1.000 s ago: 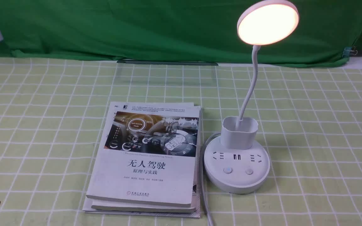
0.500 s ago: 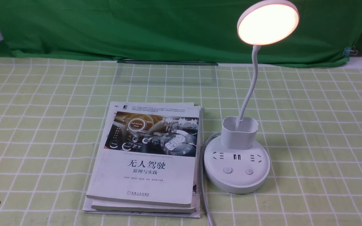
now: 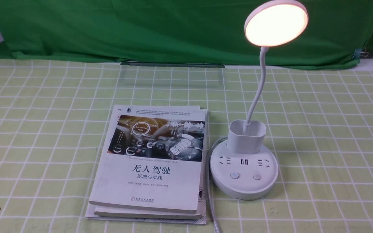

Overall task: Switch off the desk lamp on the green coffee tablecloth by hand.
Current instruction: 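Press the power button on the lamp base to turn the lamp off with the right gripper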

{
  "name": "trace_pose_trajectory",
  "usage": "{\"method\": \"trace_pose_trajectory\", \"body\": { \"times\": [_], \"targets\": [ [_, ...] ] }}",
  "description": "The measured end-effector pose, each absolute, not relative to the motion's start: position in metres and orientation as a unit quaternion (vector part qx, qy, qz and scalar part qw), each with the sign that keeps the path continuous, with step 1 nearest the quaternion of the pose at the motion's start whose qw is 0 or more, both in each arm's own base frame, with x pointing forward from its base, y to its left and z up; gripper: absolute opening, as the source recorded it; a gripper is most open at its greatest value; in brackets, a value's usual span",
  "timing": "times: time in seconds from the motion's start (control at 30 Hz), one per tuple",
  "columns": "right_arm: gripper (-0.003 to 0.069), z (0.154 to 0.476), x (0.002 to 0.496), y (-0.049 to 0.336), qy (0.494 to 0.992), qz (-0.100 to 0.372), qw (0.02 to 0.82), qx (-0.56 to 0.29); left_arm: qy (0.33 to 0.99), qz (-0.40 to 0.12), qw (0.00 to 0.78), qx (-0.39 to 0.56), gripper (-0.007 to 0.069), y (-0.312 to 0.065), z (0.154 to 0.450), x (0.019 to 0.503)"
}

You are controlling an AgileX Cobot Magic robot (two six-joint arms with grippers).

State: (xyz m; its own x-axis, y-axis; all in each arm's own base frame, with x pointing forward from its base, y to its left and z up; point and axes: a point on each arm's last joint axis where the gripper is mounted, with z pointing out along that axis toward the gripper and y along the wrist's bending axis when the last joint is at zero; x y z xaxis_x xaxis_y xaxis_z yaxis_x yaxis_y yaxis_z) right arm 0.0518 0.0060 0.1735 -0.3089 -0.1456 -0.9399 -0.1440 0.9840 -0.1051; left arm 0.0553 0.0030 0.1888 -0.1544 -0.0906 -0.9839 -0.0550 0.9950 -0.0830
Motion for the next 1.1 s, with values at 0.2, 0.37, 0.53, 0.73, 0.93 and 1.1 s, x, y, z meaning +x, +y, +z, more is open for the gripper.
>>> {"method": "trace_pose_trajectory", "body": {
  "times": [0.2, 0.37, 0.53, 0.73, 0.93, 1.1],
  "targets": [
    [0.0242, 0.185, 0.055, 0.008, 0.775, 0.08, 0.627, 0.001, 0.76, -0.014, 0.648, -0.048, 0.041, 0.003, 0.189, 0.055],
    [0.0242, 0.197, 0.056, 0.007, 0.72, 0.183, 0.66, 0.112, 0.76, -0.014, 0.648, -0.048, 0.041, 0.003, 0.189, 0.055],
    [0.0236, 0.202, 0.057, 0.007, 0.696, 0.217, 0.669, 0.144, 0.76, -0.014, 0.648, -0.048, 0.041, 0.003, 0.189, 0.055],
    [0.0095, 0.207, 0.056, 0.008, 0.725, 0.21, 0.641, 0.139, 0.76, -0.014, 0.648, -0.048, 0.041, 0.003, 0.189, 0.055],
    [0.0043, 0.27, 0.07, 0.018, 0.849, 0.135, 0.51, 0.013, 0.76, -0.014, 0.648, -0.048, 0.041, 0.003, 0.189, 0.055],
    [0.0043, 0.299, 0.11, 0.029, 0.934, 0.09, 0.34, -0.068, 0.76, -0.014, 0.648, -0.048, 0.041, 0.003, 0.189, 0.055]
  ]
}}
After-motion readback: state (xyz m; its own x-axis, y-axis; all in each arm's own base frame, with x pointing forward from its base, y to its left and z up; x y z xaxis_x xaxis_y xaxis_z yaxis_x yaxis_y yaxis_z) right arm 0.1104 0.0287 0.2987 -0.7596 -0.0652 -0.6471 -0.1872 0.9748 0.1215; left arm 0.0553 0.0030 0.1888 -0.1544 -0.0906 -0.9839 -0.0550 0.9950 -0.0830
